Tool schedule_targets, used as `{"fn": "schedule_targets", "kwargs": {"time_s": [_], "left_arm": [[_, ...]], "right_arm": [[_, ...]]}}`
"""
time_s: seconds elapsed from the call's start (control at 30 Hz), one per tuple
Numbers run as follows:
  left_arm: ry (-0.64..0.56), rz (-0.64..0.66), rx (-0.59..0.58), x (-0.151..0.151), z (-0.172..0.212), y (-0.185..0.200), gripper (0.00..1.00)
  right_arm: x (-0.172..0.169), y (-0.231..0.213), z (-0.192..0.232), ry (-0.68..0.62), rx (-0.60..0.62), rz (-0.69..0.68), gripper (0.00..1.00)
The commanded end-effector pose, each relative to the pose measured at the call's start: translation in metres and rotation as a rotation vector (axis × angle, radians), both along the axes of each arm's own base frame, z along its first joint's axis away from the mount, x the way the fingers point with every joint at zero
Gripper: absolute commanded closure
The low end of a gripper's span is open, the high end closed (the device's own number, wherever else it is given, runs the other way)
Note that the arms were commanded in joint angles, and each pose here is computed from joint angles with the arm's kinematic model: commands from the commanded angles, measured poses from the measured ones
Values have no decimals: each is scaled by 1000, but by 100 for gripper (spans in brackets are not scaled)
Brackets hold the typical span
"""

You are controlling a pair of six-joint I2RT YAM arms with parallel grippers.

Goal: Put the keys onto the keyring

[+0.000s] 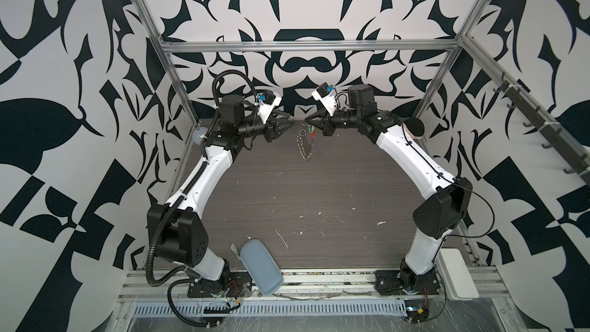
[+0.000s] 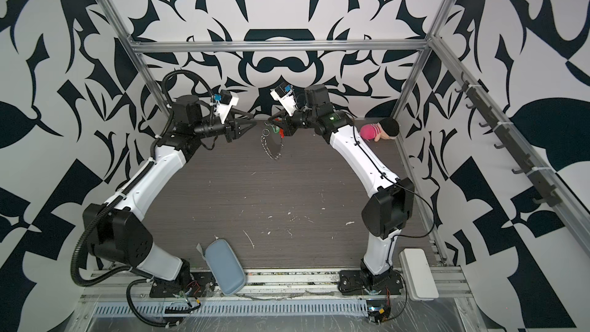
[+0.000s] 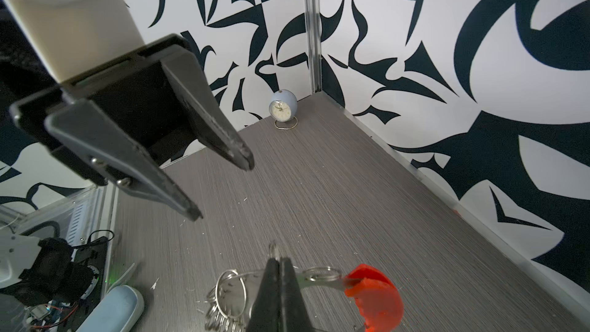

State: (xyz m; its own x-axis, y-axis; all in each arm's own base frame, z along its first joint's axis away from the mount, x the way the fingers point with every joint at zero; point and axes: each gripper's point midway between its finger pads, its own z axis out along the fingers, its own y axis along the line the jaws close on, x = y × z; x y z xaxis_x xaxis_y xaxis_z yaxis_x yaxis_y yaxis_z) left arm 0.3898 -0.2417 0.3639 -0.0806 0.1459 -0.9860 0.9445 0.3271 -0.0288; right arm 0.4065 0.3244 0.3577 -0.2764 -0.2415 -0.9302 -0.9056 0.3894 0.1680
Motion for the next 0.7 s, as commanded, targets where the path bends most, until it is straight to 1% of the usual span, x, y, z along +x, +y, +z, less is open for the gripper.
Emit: {"fn": "schedule_targets", "kwargs": {"time_s": [0.0, 0.13, 0.43, 0.67], "left_arm": [[114, -145, 22, -21, -18, 2, 64], [122, -192, -4, -22, -10, -4, 66], [144, -242, -18, -17, -9, -17, 67], [172, -257, -23, -15, -13, -21, 77]], "right_arm": [[-18, 5, 31, -74, 59, 71, 100], [-23, 6, 32, -70, 66, 91, 100], [-31, 12, 33, -61, 71, 123, 100], [-34, 15, 36, -63, 72, 132, 100]]}}
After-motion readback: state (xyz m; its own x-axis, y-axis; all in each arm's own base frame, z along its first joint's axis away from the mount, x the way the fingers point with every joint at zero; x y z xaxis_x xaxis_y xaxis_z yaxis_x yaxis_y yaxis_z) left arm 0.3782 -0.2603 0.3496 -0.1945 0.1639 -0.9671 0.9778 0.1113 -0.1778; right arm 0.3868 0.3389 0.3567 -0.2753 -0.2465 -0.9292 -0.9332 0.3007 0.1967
